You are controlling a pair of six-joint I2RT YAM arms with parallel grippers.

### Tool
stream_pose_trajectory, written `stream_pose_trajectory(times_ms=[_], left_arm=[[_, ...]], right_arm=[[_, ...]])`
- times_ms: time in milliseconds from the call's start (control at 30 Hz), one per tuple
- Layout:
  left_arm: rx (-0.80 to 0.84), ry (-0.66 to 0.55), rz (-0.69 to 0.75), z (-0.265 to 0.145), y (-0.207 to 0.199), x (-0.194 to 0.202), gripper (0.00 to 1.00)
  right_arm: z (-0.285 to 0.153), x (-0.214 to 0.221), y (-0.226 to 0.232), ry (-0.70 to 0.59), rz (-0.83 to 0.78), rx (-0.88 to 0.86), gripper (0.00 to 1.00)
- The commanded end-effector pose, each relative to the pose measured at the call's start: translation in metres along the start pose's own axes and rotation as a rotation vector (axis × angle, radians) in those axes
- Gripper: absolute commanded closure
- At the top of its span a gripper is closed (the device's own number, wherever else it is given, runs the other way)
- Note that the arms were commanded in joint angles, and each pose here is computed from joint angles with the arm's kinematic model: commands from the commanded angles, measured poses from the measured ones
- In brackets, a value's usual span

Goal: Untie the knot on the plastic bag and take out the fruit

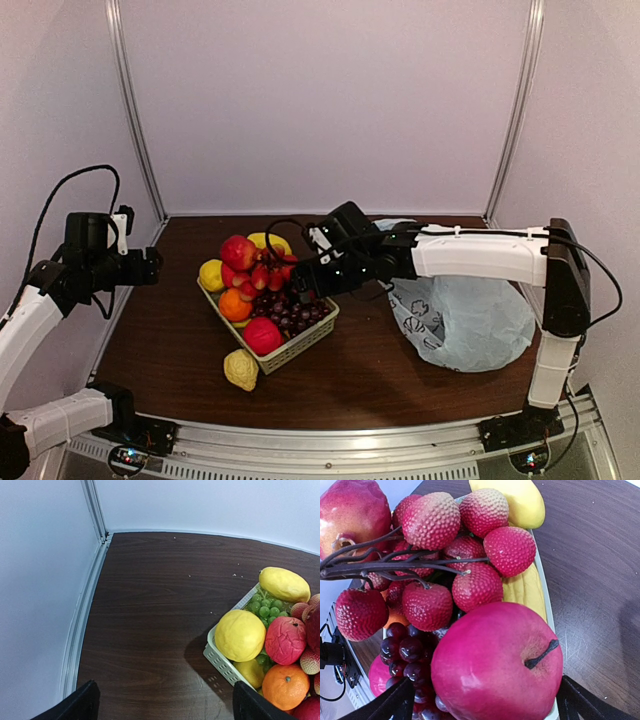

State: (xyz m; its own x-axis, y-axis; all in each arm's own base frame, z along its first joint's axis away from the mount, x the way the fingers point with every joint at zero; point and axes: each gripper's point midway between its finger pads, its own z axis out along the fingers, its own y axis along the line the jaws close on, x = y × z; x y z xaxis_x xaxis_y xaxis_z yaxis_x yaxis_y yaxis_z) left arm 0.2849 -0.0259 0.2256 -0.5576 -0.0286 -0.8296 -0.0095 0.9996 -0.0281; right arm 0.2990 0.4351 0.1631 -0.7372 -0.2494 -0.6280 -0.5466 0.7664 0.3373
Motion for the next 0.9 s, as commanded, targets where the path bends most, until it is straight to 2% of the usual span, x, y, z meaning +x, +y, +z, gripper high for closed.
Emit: stream_pose_trajectory(times_ms=[0, 367, 467, 567, 733, 867], left_arm=[[0.013, -0.038, -0.001, 0.001, -0.002, -0.006, 0.06], [0.015, -0.038, -0.001, 0.001, -0.002, -0.006, 0.06], [0.015, -0.037, 0.000, 0.001, -0.002, -0.006, 0.06], [0.014, -0.036, 0.000, 0.001, -0.002, -0.006, 0.06], [0.013, -0.039, 0.000, 0.001, -0.002, -0.006, 0.06], [0.013, -0.039, -0.001, 0.001, -0.002, -0.007, 0.06]], right_arm=[[-0.003, -0.011, -0.005, -0.028, -0.015, 0.012, 0.01], [0.002, -0.009, -0.006, -0.020, -0.025, 0.015, 0.01], [0.006, -0.007, -0.004, -0.013, -0.025, 0.004, 0.03], [0.008, -0.006, -0.002, -0.008, -0.023, -0.010, 0.12], [0.001, -0.012, 0.003, -0.027, -0.020, -0.025, 0.32], [-0.014, -0.025, 0.012, -0.070, -0.021, -0.055, 0.40]])
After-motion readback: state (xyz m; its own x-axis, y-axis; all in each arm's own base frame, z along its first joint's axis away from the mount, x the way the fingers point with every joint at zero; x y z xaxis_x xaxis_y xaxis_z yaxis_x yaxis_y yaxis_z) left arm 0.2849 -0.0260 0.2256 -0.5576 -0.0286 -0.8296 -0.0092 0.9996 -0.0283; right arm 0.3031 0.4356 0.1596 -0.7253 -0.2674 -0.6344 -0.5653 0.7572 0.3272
